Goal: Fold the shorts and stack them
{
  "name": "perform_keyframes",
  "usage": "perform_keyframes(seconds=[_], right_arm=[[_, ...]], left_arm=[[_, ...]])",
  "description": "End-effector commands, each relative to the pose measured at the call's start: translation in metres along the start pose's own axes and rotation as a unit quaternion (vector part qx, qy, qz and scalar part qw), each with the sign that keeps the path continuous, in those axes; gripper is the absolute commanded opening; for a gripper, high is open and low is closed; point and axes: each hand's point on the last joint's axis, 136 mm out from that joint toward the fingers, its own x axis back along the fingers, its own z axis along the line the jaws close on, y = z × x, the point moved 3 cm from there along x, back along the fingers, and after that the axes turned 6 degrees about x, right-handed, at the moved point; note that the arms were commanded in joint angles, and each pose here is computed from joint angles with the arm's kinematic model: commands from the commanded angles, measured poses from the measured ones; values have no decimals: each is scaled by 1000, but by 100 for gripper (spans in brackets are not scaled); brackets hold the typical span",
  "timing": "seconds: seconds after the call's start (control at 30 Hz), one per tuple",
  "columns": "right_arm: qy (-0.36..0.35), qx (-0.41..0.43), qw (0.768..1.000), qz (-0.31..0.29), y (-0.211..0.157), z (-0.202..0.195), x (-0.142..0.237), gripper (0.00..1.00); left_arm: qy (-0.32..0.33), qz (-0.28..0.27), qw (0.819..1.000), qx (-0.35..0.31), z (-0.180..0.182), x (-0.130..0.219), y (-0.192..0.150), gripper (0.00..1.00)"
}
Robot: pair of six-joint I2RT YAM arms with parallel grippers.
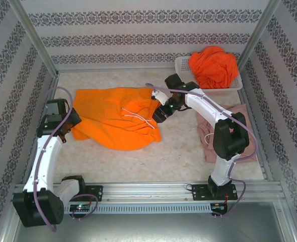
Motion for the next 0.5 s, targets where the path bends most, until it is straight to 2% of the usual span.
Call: perform_keyframes(seconds=[0.0, 0.07, 0.13, 0.2, 0.27, 0.33, 0.47], right_arm=[[17, -80, 996, -44, 11, 26, 12, 77], [45, -146, 985, -75, 12, 45, 12, 77], [71, -227, 965, -112, 7, 62, 8, 77], [42, -309, 943, -118, -11, 63, 1, 78], [-15, -403, 908, -112, -35, 53, -6, 78], [-29, -482, 869, -114, -56, 48, -15, 75], [-46, -572, 808, -130, -79, 38, -28, 65]], left_arm=[[-1, -19, 1000, 9, 2, -7, 6, 0], [8, -19, 1000, 6, 5, -11, 5, 0], [13, -18, 1000, 4, 8, -14, 2, 0], [12, -17, 1000, 7, 9, -15, 0, 0], [7, -15, 1000, 11, 9, -16, -2, 0], [3, -14, 1000, 13, 9, -17, -5, 0], [1, -13, 1000, 14, 10, -16, -8, 0]])
